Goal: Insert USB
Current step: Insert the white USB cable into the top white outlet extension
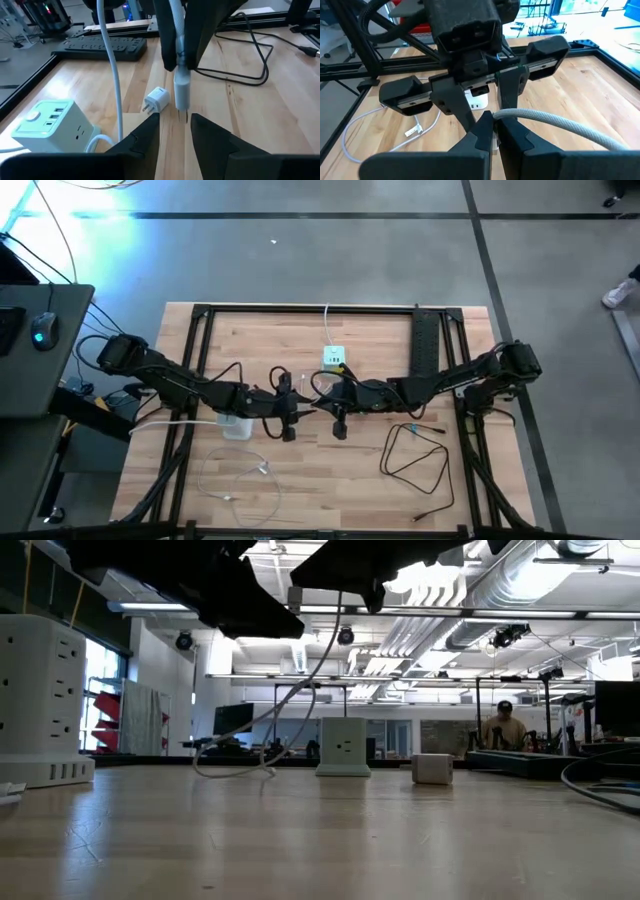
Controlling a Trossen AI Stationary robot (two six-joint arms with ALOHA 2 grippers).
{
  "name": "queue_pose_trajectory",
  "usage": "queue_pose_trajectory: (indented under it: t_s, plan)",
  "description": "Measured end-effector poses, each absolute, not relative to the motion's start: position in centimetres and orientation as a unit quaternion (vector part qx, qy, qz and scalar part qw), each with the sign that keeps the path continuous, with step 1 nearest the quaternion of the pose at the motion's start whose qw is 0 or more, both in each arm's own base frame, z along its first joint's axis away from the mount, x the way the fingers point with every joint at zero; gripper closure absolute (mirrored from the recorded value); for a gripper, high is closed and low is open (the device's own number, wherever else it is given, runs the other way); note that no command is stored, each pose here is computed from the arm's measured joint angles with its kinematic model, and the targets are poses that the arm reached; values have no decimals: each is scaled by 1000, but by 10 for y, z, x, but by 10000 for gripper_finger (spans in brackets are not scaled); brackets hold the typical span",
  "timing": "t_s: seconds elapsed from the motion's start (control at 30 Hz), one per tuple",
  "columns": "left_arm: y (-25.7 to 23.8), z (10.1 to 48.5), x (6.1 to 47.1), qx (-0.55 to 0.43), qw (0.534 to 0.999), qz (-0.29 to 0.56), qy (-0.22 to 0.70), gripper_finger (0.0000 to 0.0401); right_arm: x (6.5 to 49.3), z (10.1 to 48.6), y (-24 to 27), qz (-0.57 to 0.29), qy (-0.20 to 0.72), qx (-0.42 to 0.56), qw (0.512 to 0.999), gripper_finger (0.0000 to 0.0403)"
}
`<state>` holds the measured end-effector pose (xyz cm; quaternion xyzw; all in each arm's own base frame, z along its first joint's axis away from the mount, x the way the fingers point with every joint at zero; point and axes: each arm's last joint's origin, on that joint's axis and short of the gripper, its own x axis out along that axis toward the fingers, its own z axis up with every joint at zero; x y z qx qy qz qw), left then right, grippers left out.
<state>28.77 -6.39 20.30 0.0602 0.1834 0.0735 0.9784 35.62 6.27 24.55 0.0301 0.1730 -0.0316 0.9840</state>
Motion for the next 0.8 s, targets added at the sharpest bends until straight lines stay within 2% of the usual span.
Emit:
queue_pose_trajectory:
  t_s: [0.13, 0.2, 0.8]
  plan:
    - [-64, 203, 288, 60, 979, 74, 181, 384, 356, 245, 63, -32, 173, 30, 984, 403]
    - [-64, 204, 288, 58, 980, 74, 178, 396, 356, 245, 63, -32, 175, 30, 984, 403]
    - [-66, 203, 288, 65, 979, 70, 182, 401, 355, 241, 61, -33, 197, 19, 980, 403]
